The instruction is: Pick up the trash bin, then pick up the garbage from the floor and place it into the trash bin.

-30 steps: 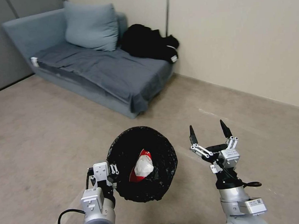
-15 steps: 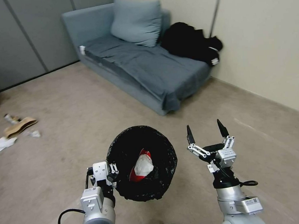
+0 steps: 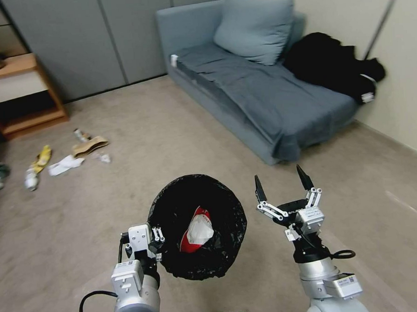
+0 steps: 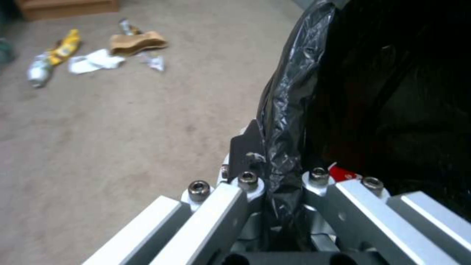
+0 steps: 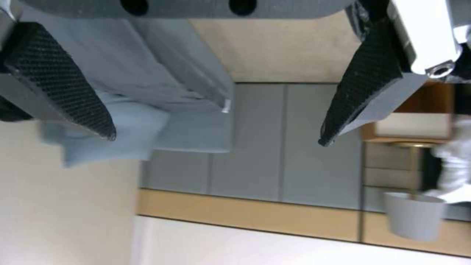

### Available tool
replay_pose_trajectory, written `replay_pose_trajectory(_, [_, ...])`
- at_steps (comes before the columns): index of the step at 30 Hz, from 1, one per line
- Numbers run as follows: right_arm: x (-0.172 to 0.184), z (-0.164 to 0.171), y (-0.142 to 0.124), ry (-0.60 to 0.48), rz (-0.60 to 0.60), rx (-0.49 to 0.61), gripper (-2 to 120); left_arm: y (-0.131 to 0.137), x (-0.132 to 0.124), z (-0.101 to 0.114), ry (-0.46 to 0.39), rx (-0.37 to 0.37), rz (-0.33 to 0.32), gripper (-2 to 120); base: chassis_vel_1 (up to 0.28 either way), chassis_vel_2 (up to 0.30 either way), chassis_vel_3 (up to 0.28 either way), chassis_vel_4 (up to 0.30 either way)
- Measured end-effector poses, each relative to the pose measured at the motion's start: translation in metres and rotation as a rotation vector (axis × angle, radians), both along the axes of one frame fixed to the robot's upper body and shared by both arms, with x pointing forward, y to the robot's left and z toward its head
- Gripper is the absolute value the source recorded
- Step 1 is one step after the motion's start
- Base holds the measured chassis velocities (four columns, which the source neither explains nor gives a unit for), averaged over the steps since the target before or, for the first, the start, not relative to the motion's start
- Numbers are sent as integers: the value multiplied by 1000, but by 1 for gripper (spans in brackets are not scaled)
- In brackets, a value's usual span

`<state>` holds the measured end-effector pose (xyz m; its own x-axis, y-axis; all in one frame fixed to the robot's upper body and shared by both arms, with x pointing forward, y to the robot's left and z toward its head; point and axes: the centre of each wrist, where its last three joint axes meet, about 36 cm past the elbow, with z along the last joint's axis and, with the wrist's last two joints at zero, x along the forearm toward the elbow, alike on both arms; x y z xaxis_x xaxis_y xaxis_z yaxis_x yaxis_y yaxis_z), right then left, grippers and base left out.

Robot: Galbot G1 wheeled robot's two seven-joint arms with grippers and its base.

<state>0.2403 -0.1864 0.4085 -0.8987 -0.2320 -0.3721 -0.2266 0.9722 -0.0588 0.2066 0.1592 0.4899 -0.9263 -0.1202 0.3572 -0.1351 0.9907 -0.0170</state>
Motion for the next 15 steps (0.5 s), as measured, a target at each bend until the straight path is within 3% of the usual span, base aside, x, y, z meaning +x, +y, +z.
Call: replay_pose_trajectory(15, [-1, 1, 0, 0, 7, -9, 100, 1, 0, 2, -8, 2, -3, 1, 128, 122, 118, 122])
